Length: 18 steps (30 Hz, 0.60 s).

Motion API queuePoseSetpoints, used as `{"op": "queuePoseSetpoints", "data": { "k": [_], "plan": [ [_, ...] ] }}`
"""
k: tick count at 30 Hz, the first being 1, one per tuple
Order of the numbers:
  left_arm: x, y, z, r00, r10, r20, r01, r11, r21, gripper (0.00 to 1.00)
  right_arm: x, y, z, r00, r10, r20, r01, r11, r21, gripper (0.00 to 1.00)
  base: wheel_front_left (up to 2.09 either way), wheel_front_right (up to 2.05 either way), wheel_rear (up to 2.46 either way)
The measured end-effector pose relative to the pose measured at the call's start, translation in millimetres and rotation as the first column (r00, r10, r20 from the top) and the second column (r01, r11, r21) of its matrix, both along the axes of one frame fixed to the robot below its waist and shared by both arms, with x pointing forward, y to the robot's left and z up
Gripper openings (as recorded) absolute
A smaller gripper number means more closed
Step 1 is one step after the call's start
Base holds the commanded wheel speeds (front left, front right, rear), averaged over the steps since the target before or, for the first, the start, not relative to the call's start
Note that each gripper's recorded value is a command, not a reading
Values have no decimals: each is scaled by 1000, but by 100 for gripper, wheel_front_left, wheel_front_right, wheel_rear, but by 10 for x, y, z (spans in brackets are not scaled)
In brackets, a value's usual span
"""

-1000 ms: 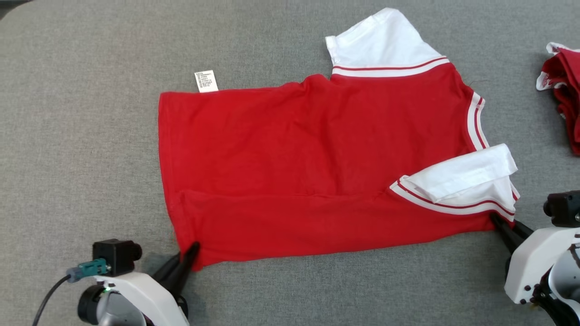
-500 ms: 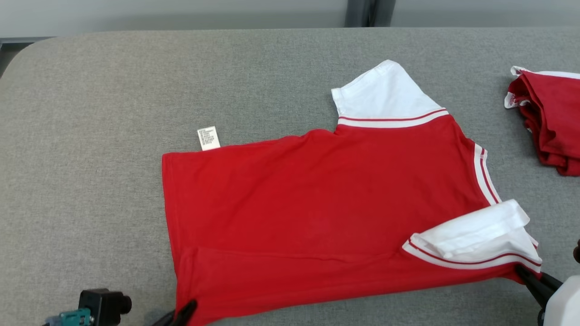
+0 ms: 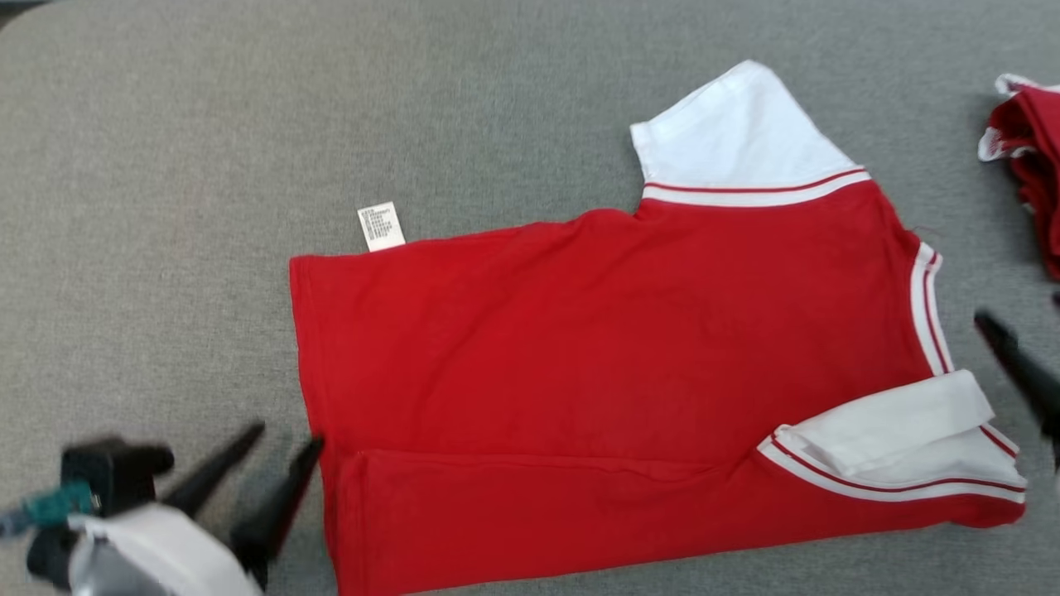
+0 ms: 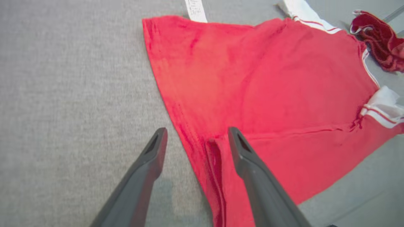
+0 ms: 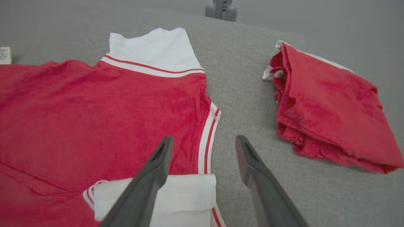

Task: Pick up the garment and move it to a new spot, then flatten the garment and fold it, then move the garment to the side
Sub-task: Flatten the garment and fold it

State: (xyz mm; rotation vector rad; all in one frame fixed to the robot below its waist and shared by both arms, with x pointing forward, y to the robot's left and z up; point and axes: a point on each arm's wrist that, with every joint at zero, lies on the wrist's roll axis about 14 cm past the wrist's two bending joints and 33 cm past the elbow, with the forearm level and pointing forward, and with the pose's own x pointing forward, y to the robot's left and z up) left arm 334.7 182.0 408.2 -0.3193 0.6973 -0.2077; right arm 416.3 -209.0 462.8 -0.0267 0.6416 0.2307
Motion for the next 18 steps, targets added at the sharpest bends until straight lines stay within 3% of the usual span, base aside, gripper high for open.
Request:
{"op": "queuePoseSetpoints", "data": {
  "k": [4,8,13,18],
  "plan": [
    [566,4,119,995,-27,99,25,999,25,100,623,174,133,996,57,66,-56,998,-22,100,0,0,0],
    [989,-39,-8,993,-67,96,63,997,48,100,1216,388,-40,996,81,41,-80,996,-44,100,0,0,0],
    [1230,4,-218,994,-95,54,91,993,79,100,1757,770,-374,994,109,-16,-109,994,-25,100,0,0,0],
    [1269,127,-359,996,-87,16,85,991,106,100,1988,1058,-712,987,146,-71,-148,989,-28,100,0,0,0]
  ]
}}
